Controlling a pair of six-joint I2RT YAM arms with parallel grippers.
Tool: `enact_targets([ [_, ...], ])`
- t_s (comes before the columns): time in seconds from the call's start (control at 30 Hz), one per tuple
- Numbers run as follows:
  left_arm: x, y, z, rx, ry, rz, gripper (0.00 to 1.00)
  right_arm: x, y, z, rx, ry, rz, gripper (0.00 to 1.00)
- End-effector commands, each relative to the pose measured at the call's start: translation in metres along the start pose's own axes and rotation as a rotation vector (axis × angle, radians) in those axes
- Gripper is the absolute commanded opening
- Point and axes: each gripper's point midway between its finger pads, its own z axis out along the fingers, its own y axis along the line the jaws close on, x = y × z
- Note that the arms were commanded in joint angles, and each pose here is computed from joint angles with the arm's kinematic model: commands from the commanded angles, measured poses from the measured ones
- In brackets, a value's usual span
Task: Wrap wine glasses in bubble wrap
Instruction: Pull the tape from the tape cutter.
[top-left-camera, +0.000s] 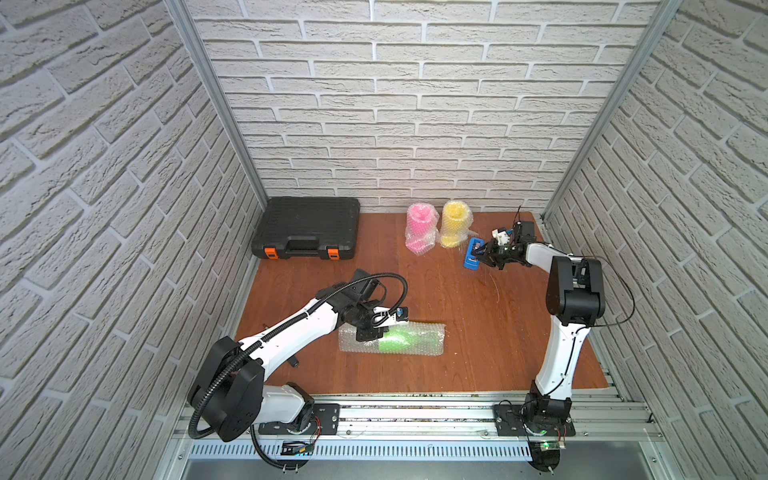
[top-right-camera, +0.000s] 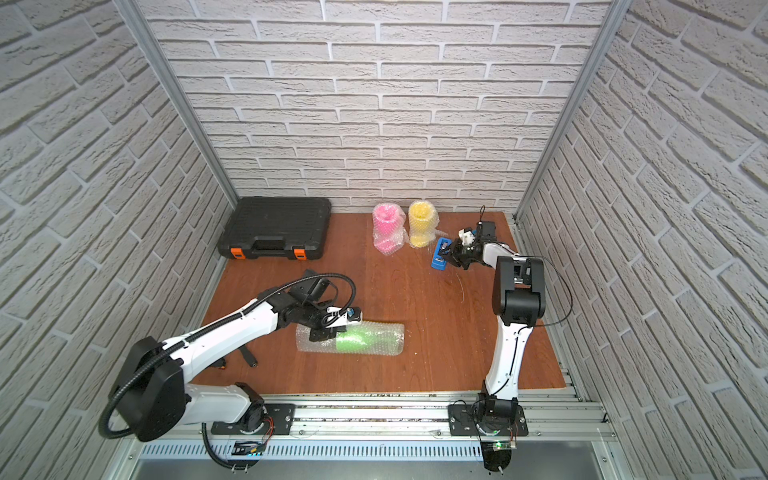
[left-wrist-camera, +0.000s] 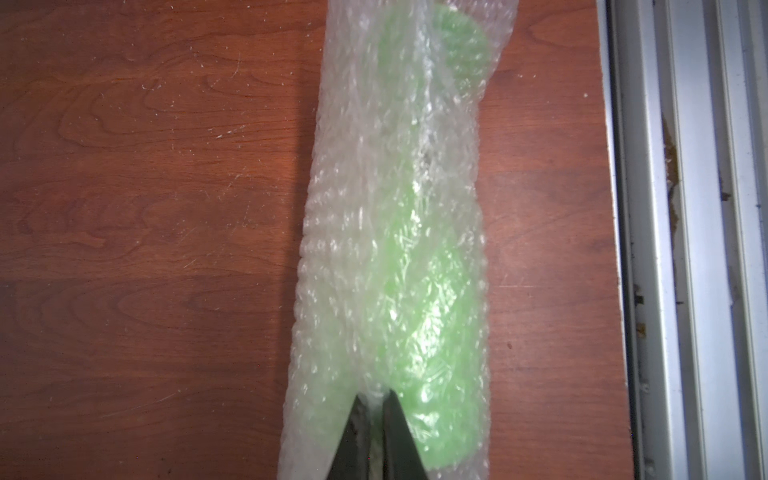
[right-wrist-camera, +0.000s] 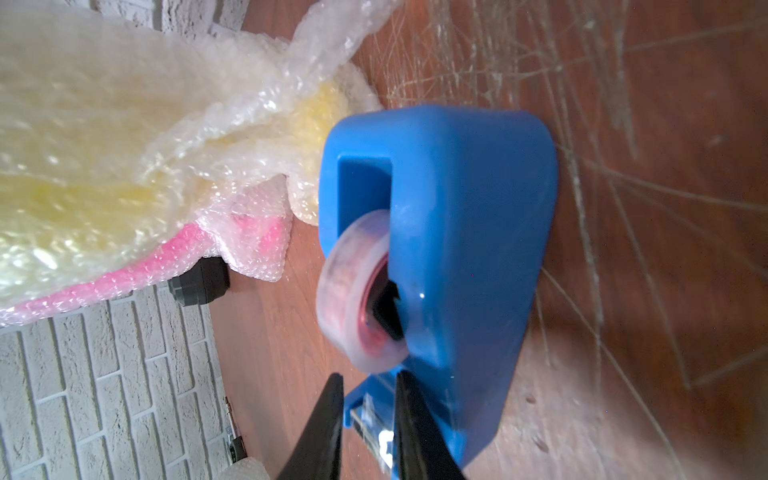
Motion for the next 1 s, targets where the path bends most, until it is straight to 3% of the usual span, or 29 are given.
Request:
enact_targets([
  [0.0,0.019,-0.012,0.009,0.048,0.073,-0.014,0.09,0.005,0.004,0.01,-0.028,0.033,0.007,0.21],
  [0.27,0.02,-0.013,0.008,0.05,0.078,-0.015,0.09,0.005,0.011,0.002,-0.026,0.01,0.004,0.04],
  [0.47,0.02,-0.013,0.008,0.049,0.077,-0.015,0.08,0.011,0.038,-0.025,-0.04,-0.028,-0.008,0.03],
  [0.63,0.021,-0.012,0.008,0.046,0.084,-0.013,0.08,0.04,0.057,-0.043,-0.041,-0.007,-0.005,0.03],
  [0.97,0.021,-0.014,0.006,0.046,0.087,-0.01,0.08,0.119,0.051,-0.056,-0.01,0.057,0.026,0.03],
])
